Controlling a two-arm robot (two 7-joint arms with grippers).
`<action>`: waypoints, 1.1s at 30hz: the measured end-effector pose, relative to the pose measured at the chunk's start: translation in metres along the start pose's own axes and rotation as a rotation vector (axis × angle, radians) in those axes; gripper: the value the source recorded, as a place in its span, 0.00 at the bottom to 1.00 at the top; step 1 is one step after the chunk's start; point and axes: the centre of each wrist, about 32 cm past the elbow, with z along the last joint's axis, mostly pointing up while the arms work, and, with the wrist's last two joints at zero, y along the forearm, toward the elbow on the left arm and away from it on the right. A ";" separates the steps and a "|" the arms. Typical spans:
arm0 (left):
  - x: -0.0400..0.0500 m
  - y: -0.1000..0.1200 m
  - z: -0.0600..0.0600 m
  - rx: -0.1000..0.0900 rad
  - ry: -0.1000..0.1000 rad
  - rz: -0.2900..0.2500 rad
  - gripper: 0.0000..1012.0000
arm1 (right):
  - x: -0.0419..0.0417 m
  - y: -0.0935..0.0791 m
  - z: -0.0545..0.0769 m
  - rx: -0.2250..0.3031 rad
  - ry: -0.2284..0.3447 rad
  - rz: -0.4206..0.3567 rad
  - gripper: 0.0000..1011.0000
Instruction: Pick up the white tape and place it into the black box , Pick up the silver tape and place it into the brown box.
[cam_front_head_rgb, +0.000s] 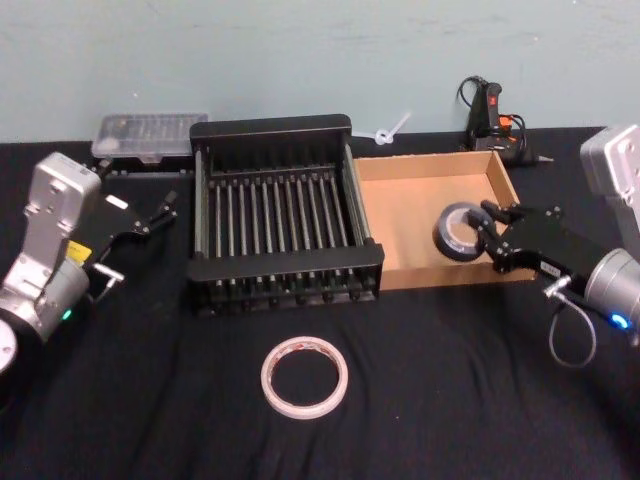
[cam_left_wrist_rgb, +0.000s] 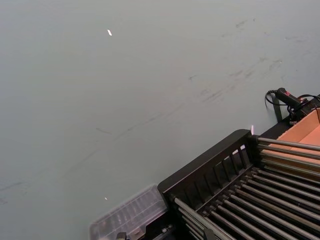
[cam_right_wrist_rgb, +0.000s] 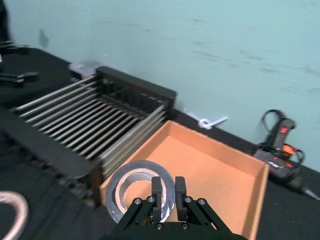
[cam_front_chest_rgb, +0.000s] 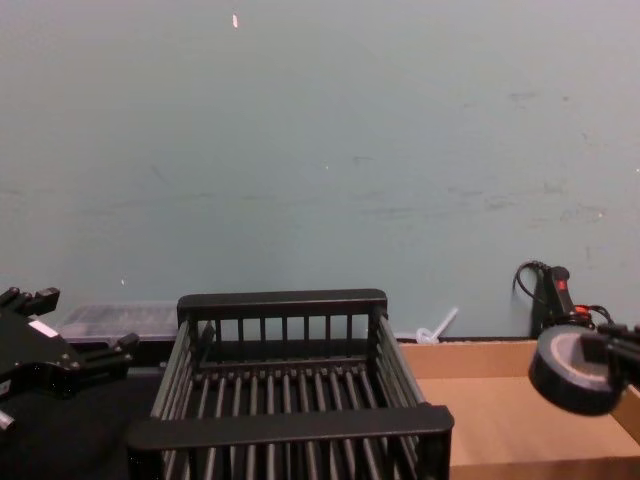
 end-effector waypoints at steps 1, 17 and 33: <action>0.0000 0.000 0.000 0.000 0.000 0.000 0.99 | 0.0008 0.002 0.001 0.000 0.001 -0.010 0.16; 0.0000 0.000 0.000 0.000 0.000 0.000 0.99 | 0.0224 0.056 0.015 -0.057 0.029 -0.106 0.16; 0.0000 0.000 0.000 0.000 0.000 0.000 0.99 | 0.0363 0.109 0.012 -0.140 0.080 -0.114 0.16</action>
